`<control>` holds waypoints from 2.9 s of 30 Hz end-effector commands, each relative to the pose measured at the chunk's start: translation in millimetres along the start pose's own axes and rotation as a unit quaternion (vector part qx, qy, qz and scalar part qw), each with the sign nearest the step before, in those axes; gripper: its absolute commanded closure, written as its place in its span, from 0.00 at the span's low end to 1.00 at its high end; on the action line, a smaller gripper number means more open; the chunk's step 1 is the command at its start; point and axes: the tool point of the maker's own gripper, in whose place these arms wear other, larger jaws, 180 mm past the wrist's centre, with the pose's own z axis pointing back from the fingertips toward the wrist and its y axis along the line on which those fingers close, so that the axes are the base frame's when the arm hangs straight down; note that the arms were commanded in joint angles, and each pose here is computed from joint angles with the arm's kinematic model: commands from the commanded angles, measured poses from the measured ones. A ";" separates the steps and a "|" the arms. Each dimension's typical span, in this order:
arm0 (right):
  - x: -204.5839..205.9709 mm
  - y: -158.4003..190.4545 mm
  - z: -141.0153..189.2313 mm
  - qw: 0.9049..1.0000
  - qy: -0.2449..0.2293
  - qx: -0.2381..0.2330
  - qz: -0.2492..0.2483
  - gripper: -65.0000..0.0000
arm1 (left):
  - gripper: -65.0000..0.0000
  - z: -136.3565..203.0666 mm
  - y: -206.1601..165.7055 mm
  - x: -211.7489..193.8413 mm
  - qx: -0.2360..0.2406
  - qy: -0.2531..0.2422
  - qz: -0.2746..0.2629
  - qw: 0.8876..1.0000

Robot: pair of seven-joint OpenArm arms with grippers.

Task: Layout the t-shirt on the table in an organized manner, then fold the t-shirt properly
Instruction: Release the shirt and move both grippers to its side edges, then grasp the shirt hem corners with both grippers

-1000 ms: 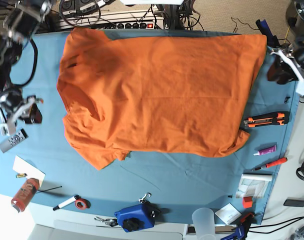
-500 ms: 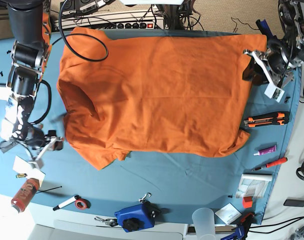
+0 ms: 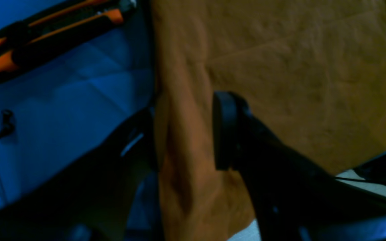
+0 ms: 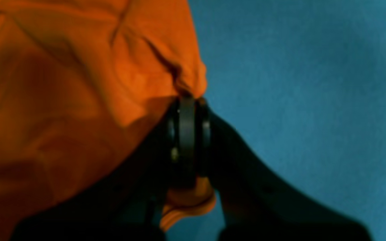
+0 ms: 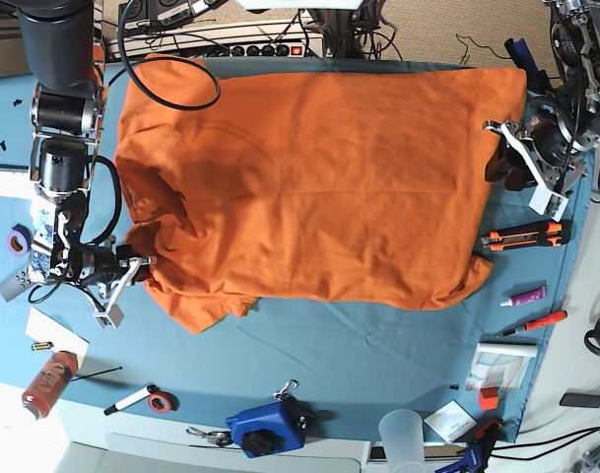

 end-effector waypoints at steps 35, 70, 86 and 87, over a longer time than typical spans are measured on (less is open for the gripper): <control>69.7 -25.4 97.1 0.976 -0.179 -0.113 0.051 0.63 | 0.64 -3.5 -14.0 10.3 -0.017 -0.036 0.017 0.999; 4.4 -26.6 4.4 0.990 0.019 -0.119 0.074 1.00 | 0.64 -97.4 72.3 119.1 0.090 -0.051 -0.031 0.994; 4.3 -26.7 4.4 0.990 0.019 -0.119 0.074 1.00 | 0.76 -135.5 88.9 110.2 0.012 0.039 0.052 0.998; 4.3 -26.7 4.4 0.990 0.020 -0.119 0.075 1.00 | 0.78 -136.3 87.6 109.8 0.011 0.040 0.053 0.998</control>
